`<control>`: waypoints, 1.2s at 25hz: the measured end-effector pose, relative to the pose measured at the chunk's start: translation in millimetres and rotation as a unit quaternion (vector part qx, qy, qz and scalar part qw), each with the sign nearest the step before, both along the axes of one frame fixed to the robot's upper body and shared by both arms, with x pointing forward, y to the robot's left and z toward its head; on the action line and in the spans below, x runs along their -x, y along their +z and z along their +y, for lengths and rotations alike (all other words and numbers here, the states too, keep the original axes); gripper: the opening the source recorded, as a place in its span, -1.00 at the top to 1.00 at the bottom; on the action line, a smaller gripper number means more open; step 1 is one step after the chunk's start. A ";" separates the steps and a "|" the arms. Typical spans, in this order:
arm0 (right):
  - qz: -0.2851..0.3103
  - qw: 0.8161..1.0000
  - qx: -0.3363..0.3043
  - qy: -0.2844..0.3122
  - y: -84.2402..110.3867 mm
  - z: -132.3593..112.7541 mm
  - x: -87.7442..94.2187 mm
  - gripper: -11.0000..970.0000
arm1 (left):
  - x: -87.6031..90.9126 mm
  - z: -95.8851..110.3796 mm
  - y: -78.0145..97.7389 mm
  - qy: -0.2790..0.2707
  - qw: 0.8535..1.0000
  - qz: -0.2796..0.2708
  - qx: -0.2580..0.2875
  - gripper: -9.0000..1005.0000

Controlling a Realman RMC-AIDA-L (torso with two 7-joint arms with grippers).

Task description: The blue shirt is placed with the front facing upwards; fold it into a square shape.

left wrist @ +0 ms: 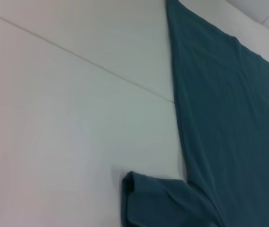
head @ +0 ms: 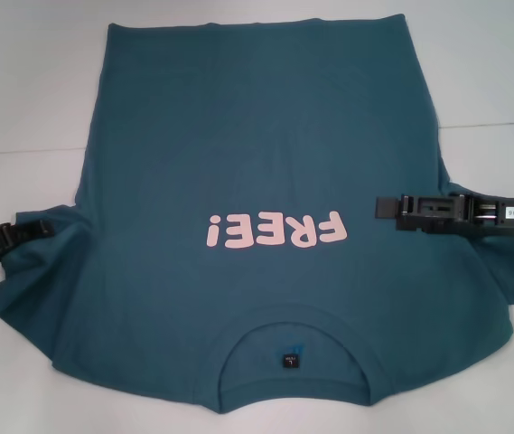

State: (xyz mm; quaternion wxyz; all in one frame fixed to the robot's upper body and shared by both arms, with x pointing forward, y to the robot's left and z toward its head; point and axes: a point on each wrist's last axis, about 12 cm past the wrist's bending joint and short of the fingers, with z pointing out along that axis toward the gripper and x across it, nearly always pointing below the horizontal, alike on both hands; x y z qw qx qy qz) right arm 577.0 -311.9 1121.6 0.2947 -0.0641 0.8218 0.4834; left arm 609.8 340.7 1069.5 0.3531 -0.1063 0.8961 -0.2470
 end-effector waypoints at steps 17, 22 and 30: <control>0.000 1.000 -0.001 -0.002 -0.2 -1.5 0.8 -0.88 | -0.9 -3.2 2.3 -0.009 1.000 0.007 0.004 -0.59; 0.000 1.000 -0.002 -0.002 0.0 -1.7 1.0 -0.88 | 0.0 -3.6 1.2 -0.011 1.000 0.010 0.001 -0.50; 0.001 1.000 -0.004 -0.001 0.3 -1.6 1.3 -0.88 | -0.8 -4.4 1.8 -0.016 1.000 0.011 -0.005 -0.18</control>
